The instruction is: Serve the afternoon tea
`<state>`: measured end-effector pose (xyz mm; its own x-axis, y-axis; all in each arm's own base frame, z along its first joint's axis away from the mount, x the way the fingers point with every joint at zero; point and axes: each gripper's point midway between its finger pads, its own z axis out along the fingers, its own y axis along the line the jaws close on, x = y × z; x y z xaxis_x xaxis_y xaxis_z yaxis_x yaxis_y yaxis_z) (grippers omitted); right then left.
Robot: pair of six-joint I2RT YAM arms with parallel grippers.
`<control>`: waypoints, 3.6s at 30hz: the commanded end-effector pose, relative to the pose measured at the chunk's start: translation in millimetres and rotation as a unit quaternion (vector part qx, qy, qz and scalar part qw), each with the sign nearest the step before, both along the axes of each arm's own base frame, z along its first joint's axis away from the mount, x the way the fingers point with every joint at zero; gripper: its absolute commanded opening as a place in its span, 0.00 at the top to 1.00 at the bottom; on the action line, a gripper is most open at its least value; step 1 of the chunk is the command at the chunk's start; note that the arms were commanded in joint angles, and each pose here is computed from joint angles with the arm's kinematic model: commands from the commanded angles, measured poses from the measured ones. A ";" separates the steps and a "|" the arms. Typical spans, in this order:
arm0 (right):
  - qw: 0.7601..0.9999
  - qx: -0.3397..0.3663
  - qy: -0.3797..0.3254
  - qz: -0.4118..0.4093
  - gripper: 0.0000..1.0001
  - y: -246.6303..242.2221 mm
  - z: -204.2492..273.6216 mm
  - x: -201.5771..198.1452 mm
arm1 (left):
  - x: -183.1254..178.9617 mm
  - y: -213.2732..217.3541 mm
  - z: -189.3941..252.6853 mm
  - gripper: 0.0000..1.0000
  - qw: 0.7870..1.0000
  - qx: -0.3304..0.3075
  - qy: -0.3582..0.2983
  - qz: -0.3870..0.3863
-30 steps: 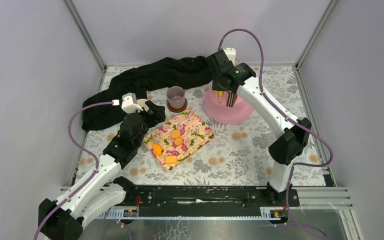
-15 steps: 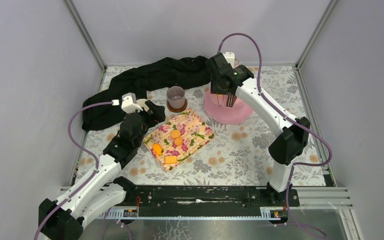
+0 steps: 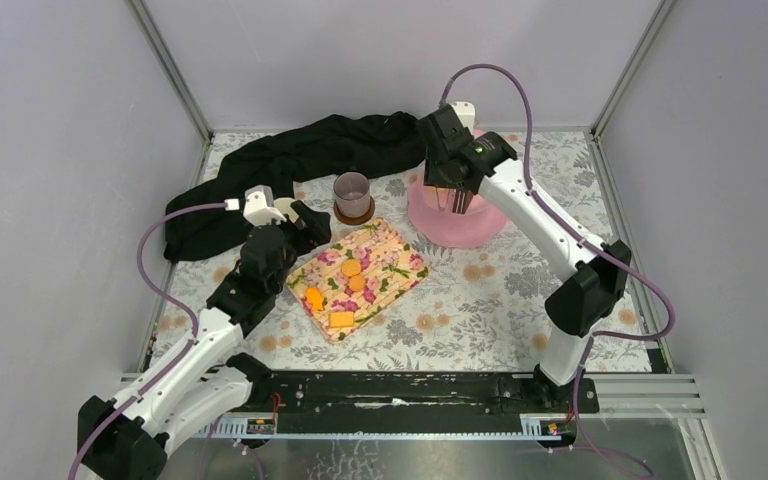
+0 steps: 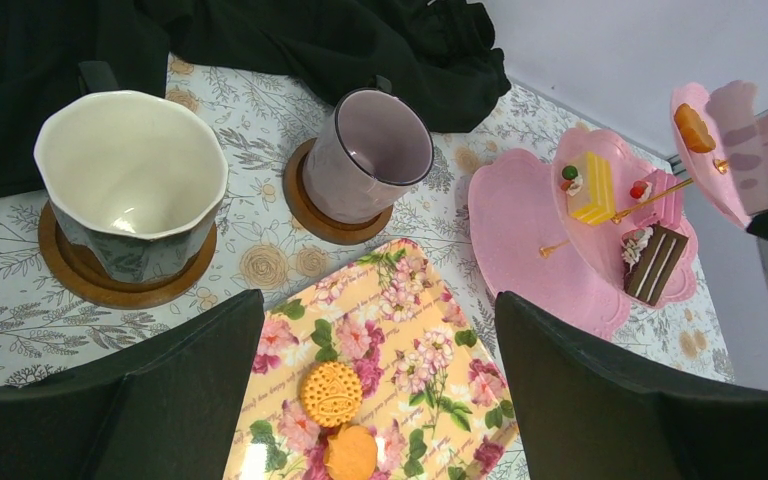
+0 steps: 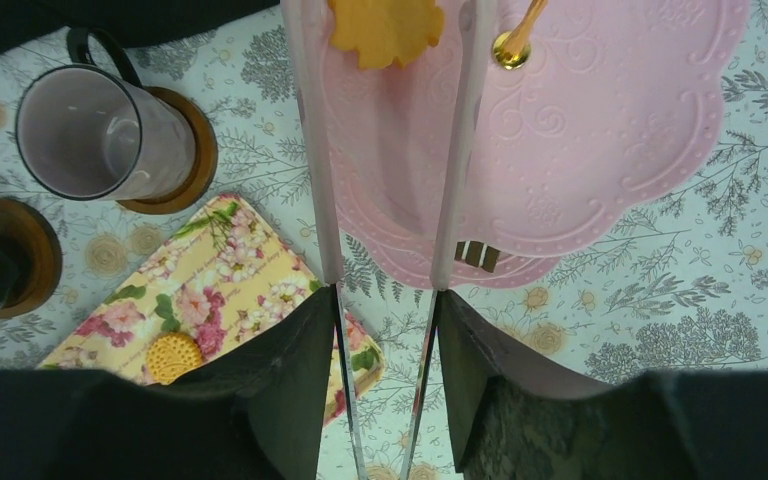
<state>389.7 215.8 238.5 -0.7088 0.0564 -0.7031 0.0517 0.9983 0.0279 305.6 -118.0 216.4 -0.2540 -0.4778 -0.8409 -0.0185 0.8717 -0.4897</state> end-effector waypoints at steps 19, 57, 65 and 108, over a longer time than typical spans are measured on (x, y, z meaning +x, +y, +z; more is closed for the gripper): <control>0.992 0.025 -0.040 0.117 0.54 53.9 23.4 -81.0 | 6.0 7.7 11.6 0.08 1.000 -0.012 -0.020 0.021; 0.951 0.020 0.138 0.275 0.52 149.2 -159.6 -226.2 | 5.8 20.2 6.7 0.07 0.998 -0.008 -0.009 0.055; 0.948 0.015 0.146 0.281 0.52 154.1 -165.1 -230.0 | 6.1 20.5 6.5 0.07 0.998 -0.009 -0.008 0.056; 0.957 0.019 0.105 0.270 0.77 155.7 -132.4 -216.2 | 6.2 21.5 6.3 0.07 0.998 -0.013 -0.007 0.055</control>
<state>165.4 366.7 55.0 -0.7970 -0.4100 -0.4436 -0.4848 0.8722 0.0649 310.5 -101.2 216.1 -0.2118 -0.5065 -0.8358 -0.0940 0.8618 -0.4985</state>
